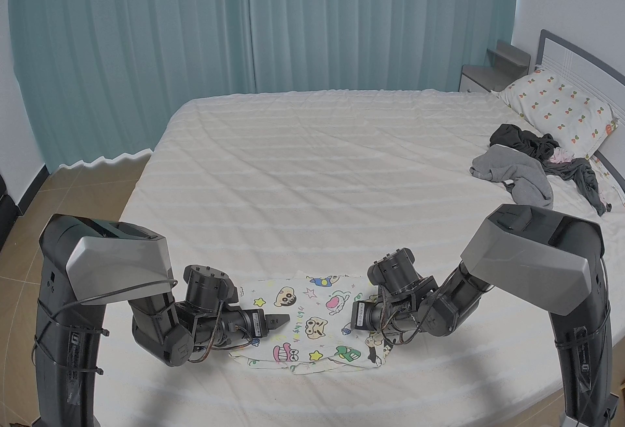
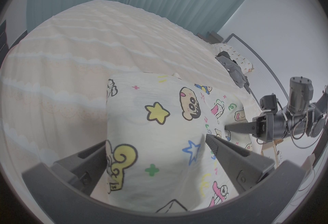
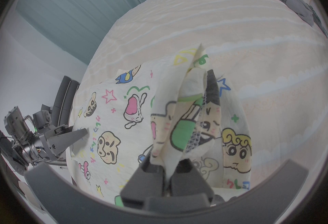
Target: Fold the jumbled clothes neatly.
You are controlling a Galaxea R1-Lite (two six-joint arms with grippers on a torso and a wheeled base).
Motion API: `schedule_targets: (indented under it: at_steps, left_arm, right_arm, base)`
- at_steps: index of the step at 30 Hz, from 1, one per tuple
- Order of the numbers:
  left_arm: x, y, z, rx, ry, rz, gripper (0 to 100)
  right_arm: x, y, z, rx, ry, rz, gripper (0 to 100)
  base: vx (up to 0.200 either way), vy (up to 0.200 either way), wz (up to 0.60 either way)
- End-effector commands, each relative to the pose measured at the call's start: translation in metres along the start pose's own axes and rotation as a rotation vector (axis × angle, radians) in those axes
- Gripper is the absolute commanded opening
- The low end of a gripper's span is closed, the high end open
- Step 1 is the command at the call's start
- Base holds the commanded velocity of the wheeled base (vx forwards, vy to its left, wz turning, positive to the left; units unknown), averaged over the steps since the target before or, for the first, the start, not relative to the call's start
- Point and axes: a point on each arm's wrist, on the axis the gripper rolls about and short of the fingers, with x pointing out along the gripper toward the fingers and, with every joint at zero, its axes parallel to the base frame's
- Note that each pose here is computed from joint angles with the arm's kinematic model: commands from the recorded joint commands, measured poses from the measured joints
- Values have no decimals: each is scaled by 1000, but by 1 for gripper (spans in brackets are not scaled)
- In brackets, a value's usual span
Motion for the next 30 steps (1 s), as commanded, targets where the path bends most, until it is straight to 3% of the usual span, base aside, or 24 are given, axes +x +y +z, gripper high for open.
schedule_targets:
  at_steps: [1, 7, 8, 25, 26, 30]
  left_arm:
    - [-1, 0, 3, -11, -12, 4, 100]
    - [3, 1, 6, -9, -41, 33, 100]
    - [6, 3, 8, -11, -53, 46, 0]
    - [5, 6, 5, -21, -58, 90, 0]
    - [5, 7, 4, -21, -57, 91, 0]
    - [5, 7, 5, -23, -57, 92, 0]
  right_arm:
    - [-2, 4, 2, 4, -14, 13, 0]
    - [-4, 4, 1, 1, -16, 8, 0]
    - [-5, 4, 2, 1, -17, 7, 0]
    - [-5, -1, 2, -21, -28, -29, 0]
    - [-5, -4, -1, -39, -22, -40, 100]
    - [-5, -6, -1, -68, -26, -51, 100]
  base:
    - [0, 0, 0]
    - [0, 0, 0]
    - [0, 0, 0]
    - [0, 0, 0]
    - [0, 0, 0]
    - [0, 0, 0]
